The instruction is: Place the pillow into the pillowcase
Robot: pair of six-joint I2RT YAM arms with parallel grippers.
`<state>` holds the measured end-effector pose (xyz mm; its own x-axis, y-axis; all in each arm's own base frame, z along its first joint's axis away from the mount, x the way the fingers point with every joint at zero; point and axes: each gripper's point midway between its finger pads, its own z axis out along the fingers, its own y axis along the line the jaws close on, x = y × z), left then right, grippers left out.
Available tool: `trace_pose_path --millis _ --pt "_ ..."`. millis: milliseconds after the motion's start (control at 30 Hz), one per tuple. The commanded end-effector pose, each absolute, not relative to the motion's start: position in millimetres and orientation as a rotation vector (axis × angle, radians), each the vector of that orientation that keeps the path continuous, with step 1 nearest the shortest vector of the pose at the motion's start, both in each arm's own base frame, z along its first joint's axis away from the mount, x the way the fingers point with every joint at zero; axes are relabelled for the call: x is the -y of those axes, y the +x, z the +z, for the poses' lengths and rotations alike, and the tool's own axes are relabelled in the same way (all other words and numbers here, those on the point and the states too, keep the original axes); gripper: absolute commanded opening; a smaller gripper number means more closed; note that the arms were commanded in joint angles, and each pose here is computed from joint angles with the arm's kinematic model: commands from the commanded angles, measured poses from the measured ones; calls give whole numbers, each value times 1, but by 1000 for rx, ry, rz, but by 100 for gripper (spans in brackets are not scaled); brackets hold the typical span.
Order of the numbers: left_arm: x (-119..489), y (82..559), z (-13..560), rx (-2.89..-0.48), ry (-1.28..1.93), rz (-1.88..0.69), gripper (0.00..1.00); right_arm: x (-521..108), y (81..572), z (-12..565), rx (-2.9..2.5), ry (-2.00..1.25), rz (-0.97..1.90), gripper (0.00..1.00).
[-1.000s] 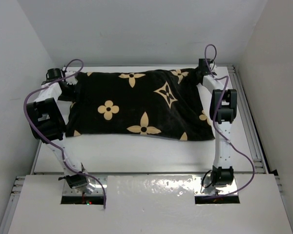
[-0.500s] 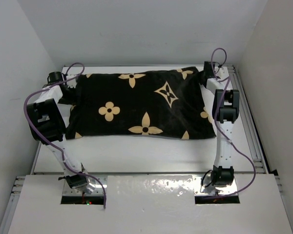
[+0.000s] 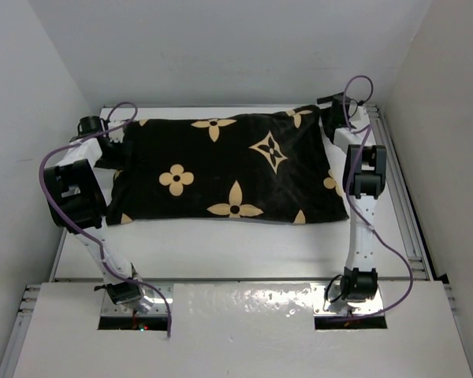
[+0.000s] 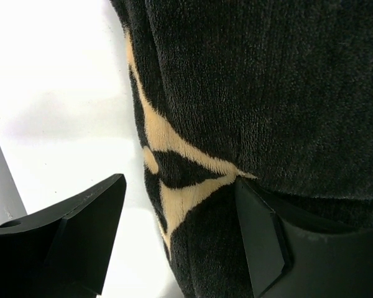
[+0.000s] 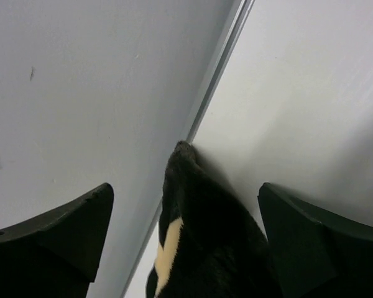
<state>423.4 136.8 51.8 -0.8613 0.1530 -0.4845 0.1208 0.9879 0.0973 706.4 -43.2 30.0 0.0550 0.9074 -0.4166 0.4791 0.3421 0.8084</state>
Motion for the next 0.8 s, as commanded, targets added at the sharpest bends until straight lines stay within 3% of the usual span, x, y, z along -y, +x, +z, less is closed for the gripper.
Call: trace_pose_path --millis 0,67,167,200,500,767 --pt "-128 402 52 -2691 191 31 69 51 690 38 -1652 1245 474 99" --pt "-130 405 65 -2662 172 35 70 54 672 34 -1700 1239 433 99" --pt "-133 415 90 -2586 135 12 99 68 644 59 -1757 1147 339 99" --pt "-137 421 105 -2548 119 23 100 67 637 86 -1760 1101 340 99" --pt "-184 446 218 -2251 -15 91 100 64 501 126 -2116 731 21 99" --pt "-201 406 253 -2203 -67 117 100 64 368 160 -2216 662 -90 99"
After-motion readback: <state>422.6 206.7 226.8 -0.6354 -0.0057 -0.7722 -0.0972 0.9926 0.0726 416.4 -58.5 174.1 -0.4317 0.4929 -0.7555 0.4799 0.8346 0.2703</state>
